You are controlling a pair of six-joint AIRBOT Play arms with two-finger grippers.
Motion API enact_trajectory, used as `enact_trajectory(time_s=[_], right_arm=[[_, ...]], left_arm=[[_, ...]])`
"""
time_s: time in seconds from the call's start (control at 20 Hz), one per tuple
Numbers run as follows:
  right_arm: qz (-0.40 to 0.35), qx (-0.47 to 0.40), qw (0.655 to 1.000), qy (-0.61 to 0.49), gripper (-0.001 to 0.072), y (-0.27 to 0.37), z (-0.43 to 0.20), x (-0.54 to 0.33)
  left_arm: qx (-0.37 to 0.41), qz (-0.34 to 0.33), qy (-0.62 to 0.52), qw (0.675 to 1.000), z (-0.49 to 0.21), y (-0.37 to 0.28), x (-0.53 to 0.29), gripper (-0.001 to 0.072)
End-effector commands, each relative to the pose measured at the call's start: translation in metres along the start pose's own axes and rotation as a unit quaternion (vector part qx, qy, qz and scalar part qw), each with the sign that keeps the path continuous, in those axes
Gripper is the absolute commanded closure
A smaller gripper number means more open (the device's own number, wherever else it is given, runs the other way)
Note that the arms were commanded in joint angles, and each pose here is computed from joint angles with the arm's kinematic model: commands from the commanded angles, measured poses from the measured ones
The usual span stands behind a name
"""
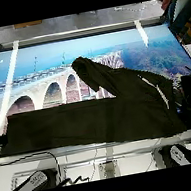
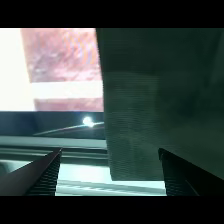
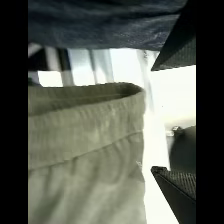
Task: Fold the clothes and pants, and hang the long-sleeved shirts on hangers.
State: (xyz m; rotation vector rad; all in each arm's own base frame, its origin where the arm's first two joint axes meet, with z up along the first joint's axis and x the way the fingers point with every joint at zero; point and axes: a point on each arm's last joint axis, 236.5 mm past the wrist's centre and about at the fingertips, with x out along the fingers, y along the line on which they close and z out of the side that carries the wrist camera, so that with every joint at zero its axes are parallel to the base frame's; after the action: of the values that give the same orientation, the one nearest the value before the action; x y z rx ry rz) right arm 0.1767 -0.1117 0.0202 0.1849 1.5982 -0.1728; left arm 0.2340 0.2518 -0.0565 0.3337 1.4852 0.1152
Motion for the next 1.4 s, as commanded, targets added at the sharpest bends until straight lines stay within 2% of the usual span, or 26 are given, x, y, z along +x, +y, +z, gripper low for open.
enact_trajectory(time_s=[0.0,0.1,0.25,0.3,0.4,0.5,0.55,0.6,0.7,0.85,0.95,1.1,1.2,1.3,1.35], right_arm=[[-0.015,0.004,0.998,-0.065,0.0048,-0.007,0.03,-0.002],[-0.026,0.025,0.994,-0.108,0.0048,-0.013,0.05,-0.006],[-0.02,0.033,0.985,-0.169,0.0049,-0.012,0.079,-0.014],[-0.018,0.034,0.982,-0.183,0.0049,-0.011,0.085,-0.016],[-0.019,0.035,0.979,-0.201,0.0049,-0.012,0.093,-0.02],[-0.022,0.035,0.977,-0.209,0.0049,-0.014,0.096,-0.021],[-0.022,0.035,0.977,-0.21,0.0049,-0.014,0.097,-0.021],[-0.022,0.035,0.977,-0.21,0.0049,-0.014,0.097,-0.021],[-0.022,0.035,0.977,-0.21,0.0049,-0.014,0.096,-0.021],[-0.022,0.035,0.977,-0.209,0.0049,-0.013,0.096,-0.021],[-0.021,0.035,0.978,-0.206,0.0049,-0.013,0.095,-0.021],[-0.021,0.035,0.978,-0.206,0.0049,-0.013,0.095,-0.021],[-0.021,0.035,0.978,-0.206,0.0049,-0.013,0.095,-0.021],[-0.021,0.035,0.978,-0.206,0.0049,-0.013,0.095,-0.021],[-0.021,0.035,0.978,-0.206,0.0049,-0.013,0.095,-0.021]], left_arm=[[-0.101,0.028,-0.06,0.993,0.029,0.016,-0.021,0.001],[-0.157,-0.008,-0.143,0.977,0.08,0.004,-0.045,0.001],[-0.157,-0.136,-0.259,0.943,0.171,-0.074,-0.09,0.0014],[-0.147,-0.186,-0.283,0.929,0.196,-0.112,-0.107,0.0078],[-0.09,-0.264,-0.292,0.915,0.226,-0.198,-0.13,0.0092],[-0.003,-0.309,-0.282,0.908,0.233,-0.288,-0.145,-0.0001],[0.034,-0.32,-0.288,0.902,0.237,-0.33,-0.152,0.0],[0.034,-0.325,-0.301,0.896,0.246,-0.363,-0.158,0.0012],[-0.029,-0.34,-0.322,0.883,0.269,-0.411,-0.162,0.0012],[0.01,-0.37,-0.264,0.891,0.269,-0.481,-0.143,0.0012],[0.012,-0.39,-0.219,0.894,0.275,-0.509,-0.134,0.0012],[-0.008,-0.401,-0.223,0.888,0.308,-0.522,-0.135,0.0016],[-0.022,-0.406,-0.219,0.887,0.322,-0.529,-0.13,0.0108],[-0.02,-0.406,-0.212,0.889,0.326,-0.535,-0.121,0.0132],[-0.019,-0.404,-0.209,0.891,0.326,-0.535,-0.116,0.0197]])
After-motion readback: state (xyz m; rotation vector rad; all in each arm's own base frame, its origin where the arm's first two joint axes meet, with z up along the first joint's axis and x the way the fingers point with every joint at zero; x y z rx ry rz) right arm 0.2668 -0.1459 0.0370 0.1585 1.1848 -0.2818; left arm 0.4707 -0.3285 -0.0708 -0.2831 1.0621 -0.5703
